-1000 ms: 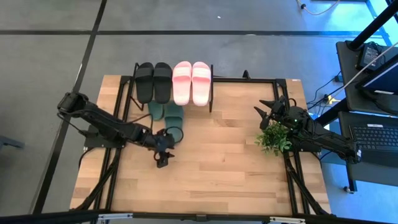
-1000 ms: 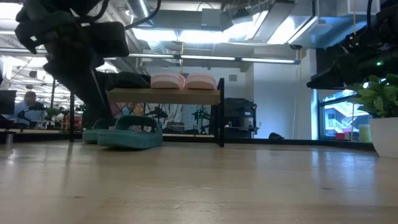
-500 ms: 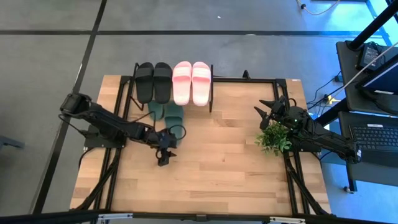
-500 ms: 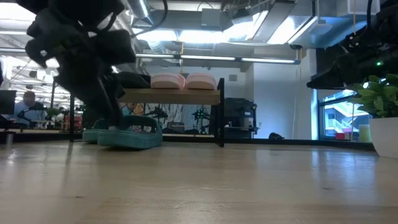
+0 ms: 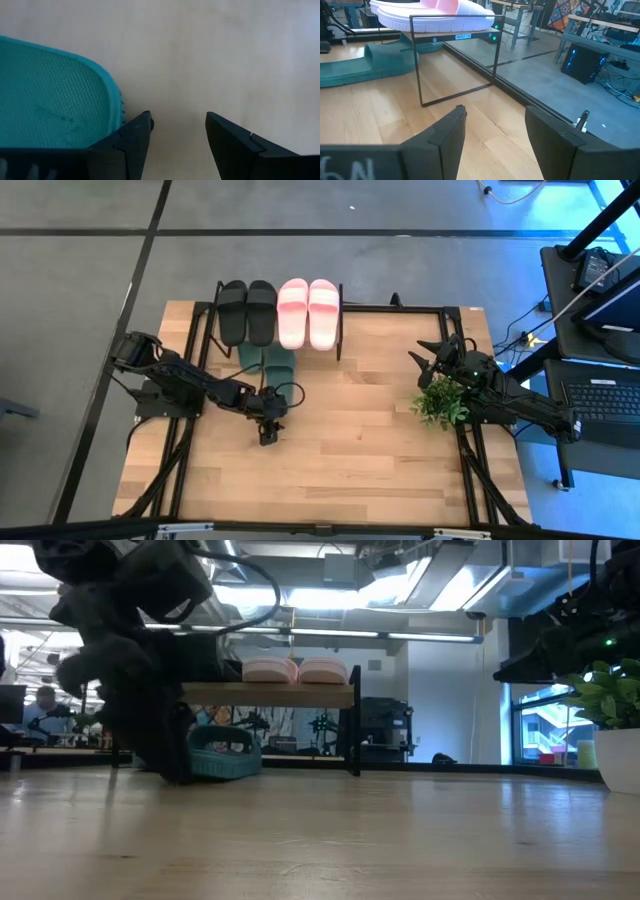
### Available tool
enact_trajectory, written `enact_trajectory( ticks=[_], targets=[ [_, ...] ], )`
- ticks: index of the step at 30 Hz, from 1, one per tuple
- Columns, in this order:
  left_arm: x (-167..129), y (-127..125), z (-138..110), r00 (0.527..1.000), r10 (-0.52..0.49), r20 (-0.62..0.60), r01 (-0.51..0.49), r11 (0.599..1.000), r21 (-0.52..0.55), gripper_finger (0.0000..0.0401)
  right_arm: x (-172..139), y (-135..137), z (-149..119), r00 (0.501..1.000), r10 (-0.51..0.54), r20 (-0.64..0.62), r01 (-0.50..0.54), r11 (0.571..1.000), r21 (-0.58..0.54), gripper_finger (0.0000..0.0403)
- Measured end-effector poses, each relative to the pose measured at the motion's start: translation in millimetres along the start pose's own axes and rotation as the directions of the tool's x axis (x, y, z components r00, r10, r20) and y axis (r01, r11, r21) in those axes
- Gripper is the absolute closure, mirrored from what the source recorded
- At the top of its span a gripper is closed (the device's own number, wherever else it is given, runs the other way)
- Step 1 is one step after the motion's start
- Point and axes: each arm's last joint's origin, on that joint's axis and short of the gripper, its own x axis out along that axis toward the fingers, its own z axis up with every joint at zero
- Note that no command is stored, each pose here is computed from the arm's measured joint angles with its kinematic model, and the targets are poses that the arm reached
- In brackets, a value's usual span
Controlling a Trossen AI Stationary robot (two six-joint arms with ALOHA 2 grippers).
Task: Pick and place slides into the shelf
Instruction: Put the green slide under the shelf
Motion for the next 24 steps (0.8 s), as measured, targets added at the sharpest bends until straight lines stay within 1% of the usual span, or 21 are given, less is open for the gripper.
enact_trajectory(
  ticks=[5,7,11,18,24],
  targets=[
    [1.1,15.2,5.1,0.994,0.103,0.030,-0.102,0.994,-0.046,0.0216,0.0,0.0,0.0,1.000,0.000,0.000,0.000,1.000,0.000,0.0197],
    [1.2,21.3,7.0,0.992,0.120,0.031,-0.118,0.991,-0.066,0.0216,0.0,0.0,0.0,1.000,0.000,0.000,0.000,1.000,0.000,0.0197],
    [1.2,36.7,10.6,0.977,0.207,0.042,-0.202,0.973,-0.110,0.0215,0.0,0.0,0.0,1.000,0.000,0.000,0.000,1.000,0.000,0.0197],
    [-0.2,64.6,16.7,0.958,0.285,0.038,-0.277,0.951,-0.137,0.0215,0.0,0.0,0.0,1.000,0.000,0.000,0.000,1.000,0.006,0.0197],
    [-2.9,89.3,19.6,0.943,0.331,0.022,-0.319,0.923,-0.216,0.0215,0.0,0.0,0.0,1.000,0.000,0.000,0.000,1.000,0.007,0.0197]
  ],
)
